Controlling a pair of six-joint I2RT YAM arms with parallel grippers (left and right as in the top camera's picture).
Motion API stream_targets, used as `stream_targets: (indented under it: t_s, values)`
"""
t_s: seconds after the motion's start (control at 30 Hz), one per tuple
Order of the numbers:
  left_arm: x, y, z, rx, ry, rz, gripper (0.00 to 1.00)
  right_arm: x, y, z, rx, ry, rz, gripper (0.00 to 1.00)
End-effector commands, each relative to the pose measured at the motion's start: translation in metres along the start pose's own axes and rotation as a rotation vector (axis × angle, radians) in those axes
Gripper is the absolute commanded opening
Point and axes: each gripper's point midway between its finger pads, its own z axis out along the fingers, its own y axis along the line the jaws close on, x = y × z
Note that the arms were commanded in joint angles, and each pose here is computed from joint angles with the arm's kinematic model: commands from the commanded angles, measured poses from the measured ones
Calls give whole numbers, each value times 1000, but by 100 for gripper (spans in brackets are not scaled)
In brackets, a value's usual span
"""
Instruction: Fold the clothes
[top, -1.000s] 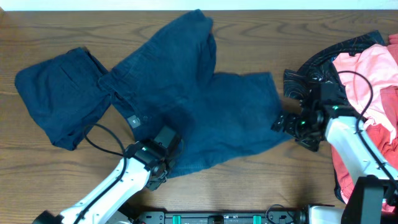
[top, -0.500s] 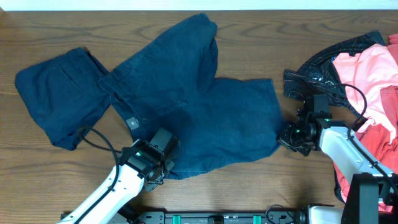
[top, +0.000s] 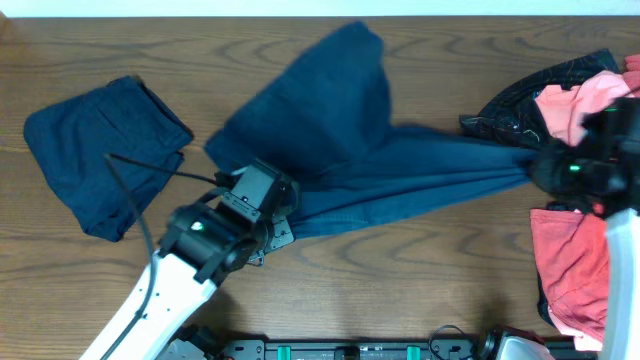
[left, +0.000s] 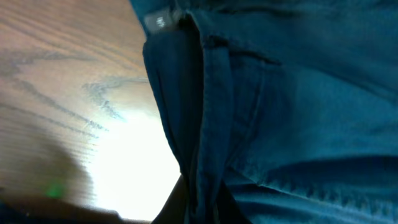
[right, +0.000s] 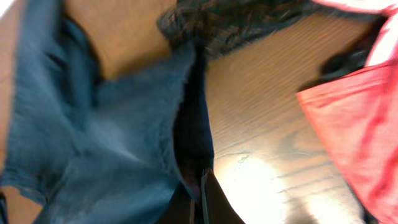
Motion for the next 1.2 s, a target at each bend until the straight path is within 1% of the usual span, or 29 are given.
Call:
stream_targets:
  t_s: [0.0, 0.07, 0.13, 0.2, 0.27, 0.37, 0.43, 0.5, 0.6, 0.8, 1.0, 1.17]
  values:
    - [-11, 6, -39, -4, -81, 47, 6, -26, -24, -36, 92, -124, -33, 1]
    - [-16, 9, -61, 10, -131, 43, 6, -27, -26, -49, 100, -140, -65, 1]
    - [-19, 9, -82, 58, -183, 37, 6, -26, -25, -60, 100, -150, -78, 1]
    - [-23, 9, -97, 101, -239, 29, 6, -27, -21, -68, 89, -175, -91, 1]
    - [-29, 15, -107, 112, -306, 14, 6, -31, -15, -73, 72, -206, -110, 1]
    - [-38, 19, -113, 97, -367, -1, 6, -43, 4, -72, 8, -244, -158, 1]
    - [-42, 17, -109, 85, -370, -2, 6, -48, 26, -67, -77, -251, -215, 1]
    - [-47, 18, -101, 39, -370, -1, 6, -54, 45, -58, -130, -252, -262, 1]
    - [-57, 25, -84, -73, -378, -13, 6, -59, 71, -36, -169, -230, -324, 1]
    - [-86, 42, -51, -280, -403, -155, 6, -57, 105, 33, -188, -108, -359, 1]
    - [-113, 54, -6, -395, -339, -238, 6, -38, 137, 110, -196, 14, -433, 1]
    - [-130, 66, 34, -441, -271, -311, 6, -18, 166, 165, -219, 64, -499, 1]
